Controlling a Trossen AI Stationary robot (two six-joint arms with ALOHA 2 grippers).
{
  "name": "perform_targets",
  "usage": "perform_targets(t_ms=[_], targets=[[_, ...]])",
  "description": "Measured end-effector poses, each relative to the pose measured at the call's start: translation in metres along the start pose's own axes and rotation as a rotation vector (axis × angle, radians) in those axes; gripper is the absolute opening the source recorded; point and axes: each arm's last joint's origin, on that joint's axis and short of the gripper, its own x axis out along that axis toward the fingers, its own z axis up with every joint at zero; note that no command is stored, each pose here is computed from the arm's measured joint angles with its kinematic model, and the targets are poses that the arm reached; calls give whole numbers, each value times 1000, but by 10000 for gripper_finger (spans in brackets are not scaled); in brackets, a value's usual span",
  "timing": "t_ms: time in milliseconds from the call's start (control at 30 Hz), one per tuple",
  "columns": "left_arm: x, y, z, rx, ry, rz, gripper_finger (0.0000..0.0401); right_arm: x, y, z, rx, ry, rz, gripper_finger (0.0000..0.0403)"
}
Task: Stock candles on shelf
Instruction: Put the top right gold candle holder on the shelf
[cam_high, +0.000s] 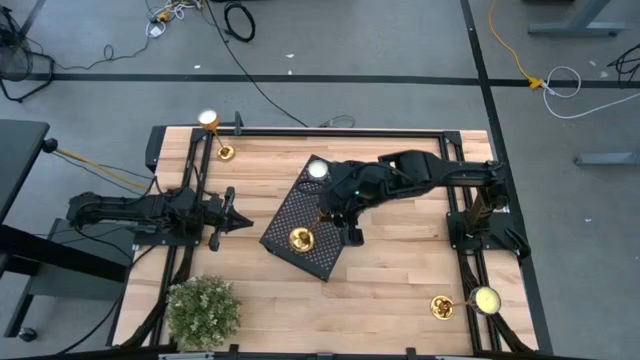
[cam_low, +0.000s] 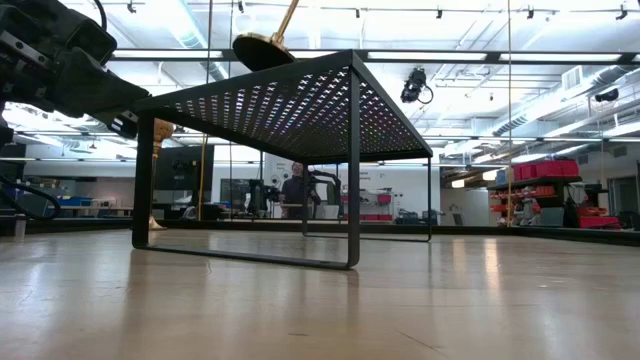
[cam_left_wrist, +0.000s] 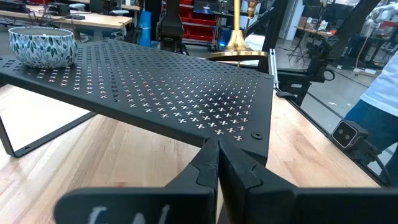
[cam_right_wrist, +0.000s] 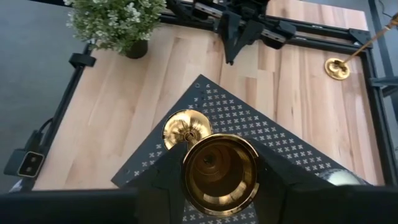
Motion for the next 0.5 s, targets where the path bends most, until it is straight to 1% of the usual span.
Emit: perform_targets(t_ms=[300, 500], targets=[[0, 0, 0, 0, 0, 0, 14, 0, -7, 0, 10, 2, -39, 133], [0, 0, 0, 0, 0, 0, 14, 0, -6, -3, 3, 33, -16, 133]])
